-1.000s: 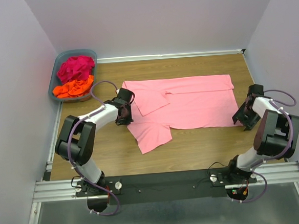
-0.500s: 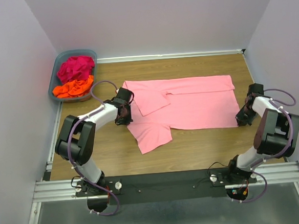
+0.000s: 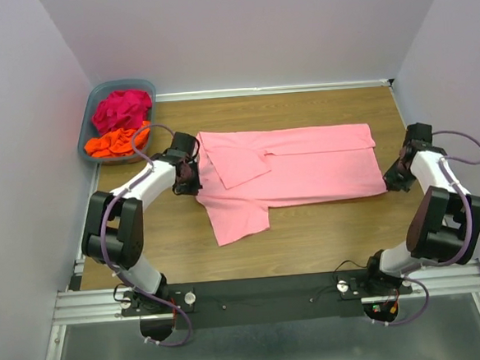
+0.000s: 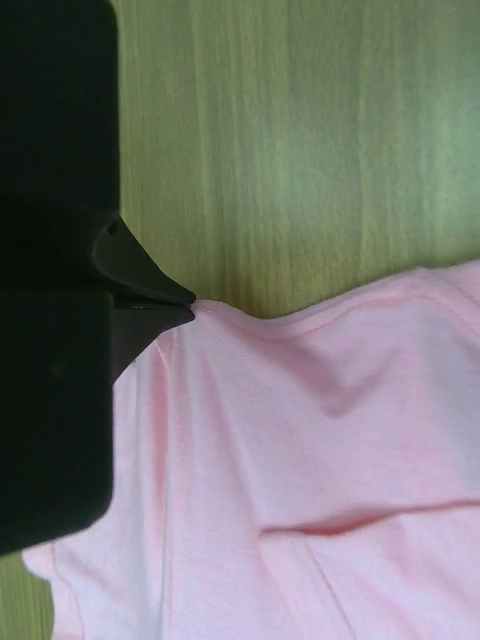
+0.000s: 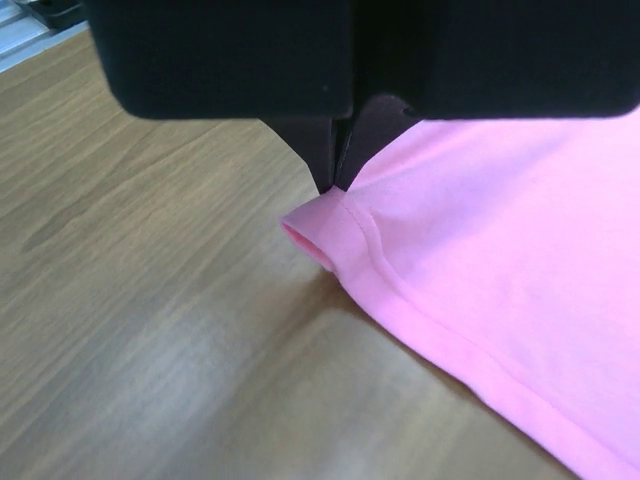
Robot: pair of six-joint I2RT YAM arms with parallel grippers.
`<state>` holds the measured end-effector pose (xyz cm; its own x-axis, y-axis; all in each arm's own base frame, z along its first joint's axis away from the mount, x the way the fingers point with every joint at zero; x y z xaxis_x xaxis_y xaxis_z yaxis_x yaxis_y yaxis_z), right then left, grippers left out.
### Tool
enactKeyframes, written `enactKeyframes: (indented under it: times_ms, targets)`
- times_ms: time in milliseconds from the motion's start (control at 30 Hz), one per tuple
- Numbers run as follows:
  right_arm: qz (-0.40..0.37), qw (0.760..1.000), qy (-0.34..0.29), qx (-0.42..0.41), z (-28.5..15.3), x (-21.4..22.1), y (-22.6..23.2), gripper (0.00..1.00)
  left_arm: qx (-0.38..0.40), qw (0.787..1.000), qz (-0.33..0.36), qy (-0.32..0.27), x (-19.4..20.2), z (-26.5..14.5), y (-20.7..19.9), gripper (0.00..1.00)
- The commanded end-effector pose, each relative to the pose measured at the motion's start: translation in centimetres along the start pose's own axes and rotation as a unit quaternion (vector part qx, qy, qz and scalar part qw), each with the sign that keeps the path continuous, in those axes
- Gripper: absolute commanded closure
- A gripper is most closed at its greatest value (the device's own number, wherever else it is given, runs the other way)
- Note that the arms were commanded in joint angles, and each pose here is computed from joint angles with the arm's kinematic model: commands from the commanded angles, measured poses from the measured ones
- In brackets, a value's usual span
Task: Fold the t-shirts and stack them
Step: Fold the tshirt
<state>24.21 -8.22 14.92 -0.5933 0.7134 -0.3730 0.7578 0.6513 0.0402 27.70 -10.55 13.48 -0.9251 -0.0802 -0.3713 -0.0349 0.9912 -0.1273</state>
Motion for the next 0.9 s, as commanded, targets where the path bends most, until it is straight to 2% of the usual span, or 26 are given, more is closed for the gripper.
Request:
enactKeyframes:
  times_ms: [0,367,867]
  targets:
    - [0.006,1.0,-0.026,-0.016,-1.6,-2.0,0.6,0.99,0.031,0.999,0.013,-0.012,-1.7,-1.6,0.1,1.0]
    - [-0.016,0.999,-0.001,-0.044,0.5,-4.5,2.8,0.99,0.044,0.999,0.009,-0.029,-6.3,-1.5,0.6,1.0]
    - [-0.06,0.996,-0.001,-0.06,1.5,-6.0,5.3,0.99,0.05,0.999,-0.005,-0.011,-5.4,0.1,1.3,1.0]
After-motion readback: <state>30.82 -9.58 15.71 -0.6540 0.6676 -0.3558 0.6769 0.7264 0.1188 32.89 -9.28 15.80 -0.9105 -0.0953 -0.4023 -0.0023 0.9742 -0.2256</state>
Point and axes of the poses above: each gripper's point midway between its finger pads, its own z axis out along the fingers, its own y axis along the line the jaws close on, x = y × z, the point moved 10 cm from there along -z, back along the fingers, and after that the axes turned 1 degree about -z, right-handed, at the moved point
